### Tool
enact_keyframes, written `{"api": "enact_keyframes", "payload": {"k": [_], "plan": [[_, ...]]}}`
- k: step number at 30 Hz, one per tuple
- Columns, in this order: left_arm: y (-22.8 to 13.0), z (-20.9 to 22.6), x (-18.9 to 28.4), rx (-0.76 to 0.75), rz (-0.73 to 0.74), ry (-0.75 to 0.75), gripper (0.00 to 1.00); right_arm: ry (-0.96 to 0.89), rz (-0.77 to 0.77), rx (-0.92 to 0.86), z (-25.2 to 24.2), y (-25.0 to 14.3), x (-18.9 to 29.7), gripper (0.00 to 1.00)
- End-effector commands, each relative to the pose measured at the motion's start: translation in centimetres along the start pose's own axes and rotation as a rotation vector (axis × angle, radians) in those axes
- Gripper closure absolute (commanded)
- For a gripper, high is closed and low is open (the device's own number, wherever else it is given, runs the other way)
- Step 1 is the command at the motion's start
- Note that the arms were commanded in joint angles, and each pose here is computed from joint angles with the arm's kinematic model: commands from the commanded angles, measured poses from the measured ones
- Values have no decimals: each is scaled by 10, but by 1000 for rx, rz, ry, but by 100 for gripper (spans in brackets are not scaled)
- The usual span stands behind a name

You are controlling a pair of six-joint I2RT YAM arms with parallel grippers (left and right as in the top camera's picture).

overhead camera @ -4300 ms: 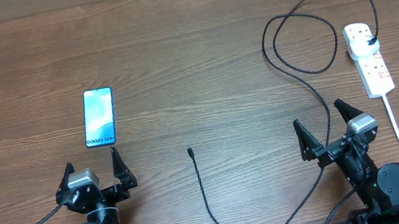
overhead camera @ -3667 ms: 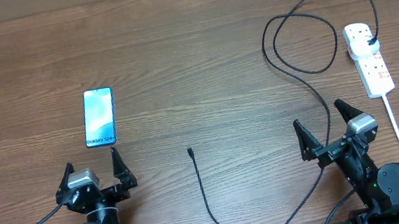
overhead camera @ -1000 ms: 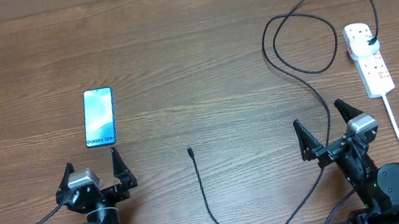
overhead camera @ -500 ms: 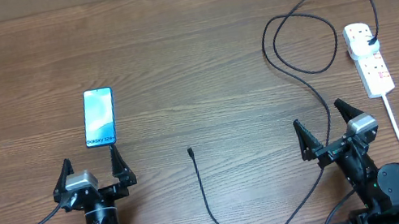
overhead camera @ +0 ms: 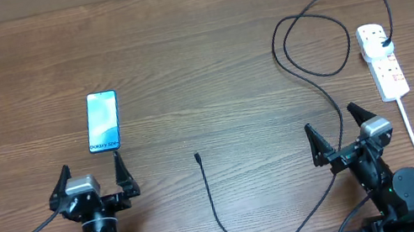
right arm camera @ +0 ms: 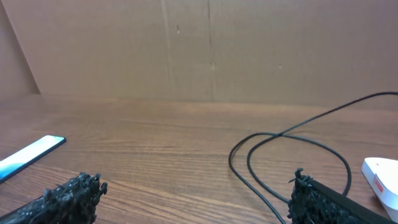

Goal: Plug charger to phone and switch on socket
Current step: 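Move the left gripper over the Galaxy phone and lower onto it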

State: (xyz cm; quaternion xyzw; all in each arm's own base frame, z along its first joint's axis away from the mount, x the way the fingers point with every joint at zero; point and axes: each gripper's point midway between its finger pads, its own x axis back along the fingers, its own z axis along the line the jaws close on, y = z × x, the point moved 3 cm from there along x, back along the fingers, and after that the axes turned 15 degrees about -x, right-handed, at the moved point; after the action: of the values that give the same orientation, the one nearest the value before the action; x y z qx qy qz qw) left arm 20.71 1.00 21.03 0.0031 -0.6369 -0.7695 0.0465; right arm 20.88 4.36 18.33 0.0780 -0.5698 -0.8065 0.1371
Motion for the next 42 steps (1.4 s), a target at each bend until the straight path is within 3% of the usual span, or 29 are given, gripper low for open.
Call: {"api": "enact_keyframes", "payload": {"k": [1,20,35,42], "plan": [[29,5,3,-27,-8,-8,0,32,-26,13,13,25,3,0],[111,14,-35,-35,312,-96,1,-44,192,-65,29,82,-9,0],[99,6,-91,-35,790,-187,0,-156,512,-179,29,105,-32,0],[76,-10,-124,-19,870,-262,0,-220,725,-259,24,97,-43,0]]}}
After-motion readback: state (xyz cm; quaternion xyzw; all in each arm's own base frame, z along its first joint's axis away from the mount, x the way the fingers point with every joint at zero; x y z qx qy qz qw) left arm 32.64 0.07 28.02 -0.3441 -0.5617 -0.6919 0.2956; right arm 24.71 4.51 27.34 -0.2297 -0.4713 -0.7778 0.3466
